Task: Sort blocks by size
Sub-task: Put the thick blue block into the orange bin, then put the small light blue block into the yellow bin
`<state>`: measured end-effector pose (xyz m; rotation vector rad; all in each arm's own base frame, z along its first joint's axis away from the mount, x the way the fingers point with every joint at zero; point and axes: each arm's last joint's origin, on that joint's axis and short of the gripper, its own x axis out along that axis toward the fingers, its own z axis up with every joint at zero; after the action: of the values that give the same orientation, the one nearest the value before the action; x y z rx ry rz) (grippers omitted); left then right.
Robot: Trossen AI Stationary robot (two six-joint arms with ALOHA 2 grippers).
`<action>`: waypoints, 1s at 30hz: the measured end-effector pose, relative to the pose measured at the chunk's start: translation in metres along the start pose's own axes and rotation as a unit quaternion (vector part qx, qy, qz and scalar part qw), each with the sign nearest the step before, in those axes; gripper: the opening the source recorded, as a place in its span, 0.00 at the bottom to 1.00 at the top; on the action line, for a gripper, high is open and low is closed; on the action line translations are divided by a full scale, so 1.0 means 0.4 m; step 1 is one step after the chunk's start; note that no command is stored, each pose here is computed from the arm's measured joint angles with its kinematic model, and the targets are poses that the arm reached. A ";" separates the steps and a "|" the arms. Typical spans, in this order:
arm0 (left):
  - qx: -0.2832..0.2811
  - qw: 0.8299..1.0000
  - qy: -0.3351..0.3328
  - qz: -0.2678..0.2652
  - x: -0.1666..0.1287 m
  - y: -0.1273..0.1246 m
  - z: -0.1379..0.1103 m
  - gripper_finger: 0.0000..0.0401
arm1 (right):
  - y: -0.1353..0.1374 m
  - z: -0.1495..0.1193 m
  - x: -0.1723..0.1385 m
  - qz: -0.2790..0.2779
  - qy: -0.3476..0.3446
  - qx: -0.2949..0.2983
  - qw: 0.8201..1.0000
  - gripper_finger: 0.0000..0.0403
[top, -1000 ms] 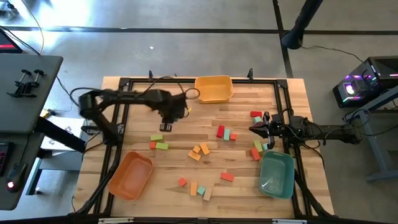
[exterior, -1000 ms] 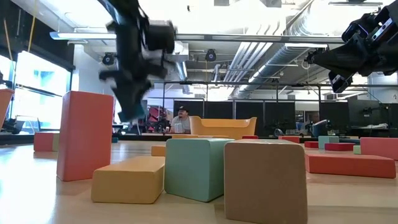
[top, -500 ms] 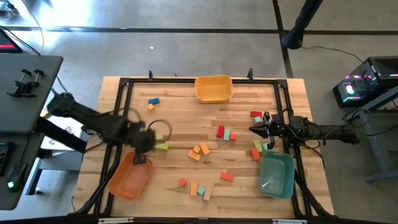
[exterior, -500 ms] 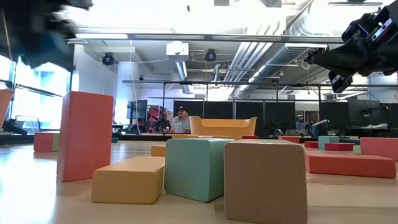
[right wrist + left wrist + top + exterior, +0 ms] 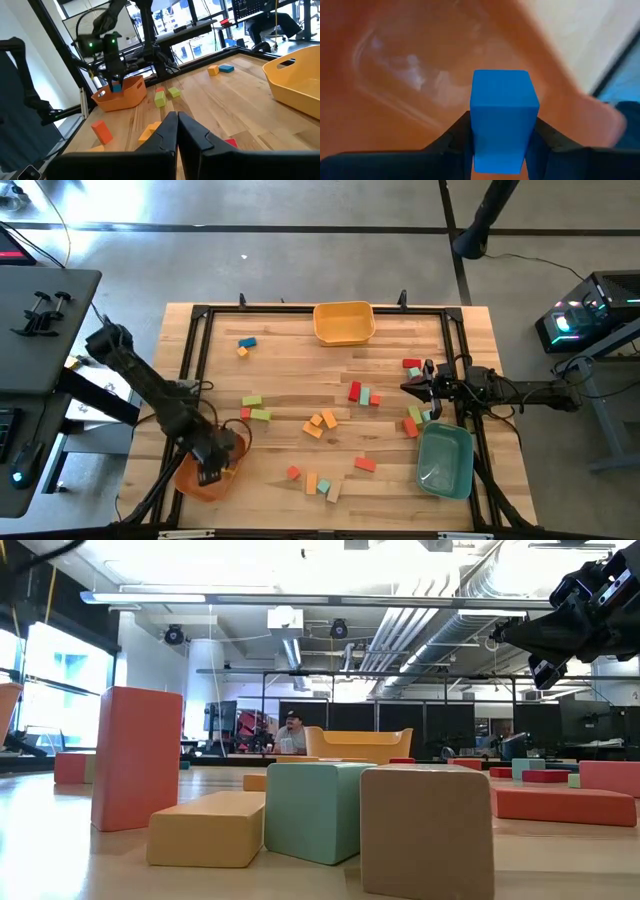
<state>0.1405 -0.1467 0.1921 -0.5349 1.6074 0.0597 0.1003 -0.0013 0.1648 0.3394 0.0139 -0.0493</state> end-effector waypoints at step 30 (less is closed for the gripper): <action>0.255 0.905 -0.339 -0.025 -0.129 0.076 0.275 0.63 | 0.000 0.000 0.000 0.000 0.000 0.000 1.000 0.00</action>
<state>0.2318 -0.0655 0.2196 -0.1109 0.8683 -0.1935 0.1003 -0.0013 0.1647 0.3392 0.0146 -0.0492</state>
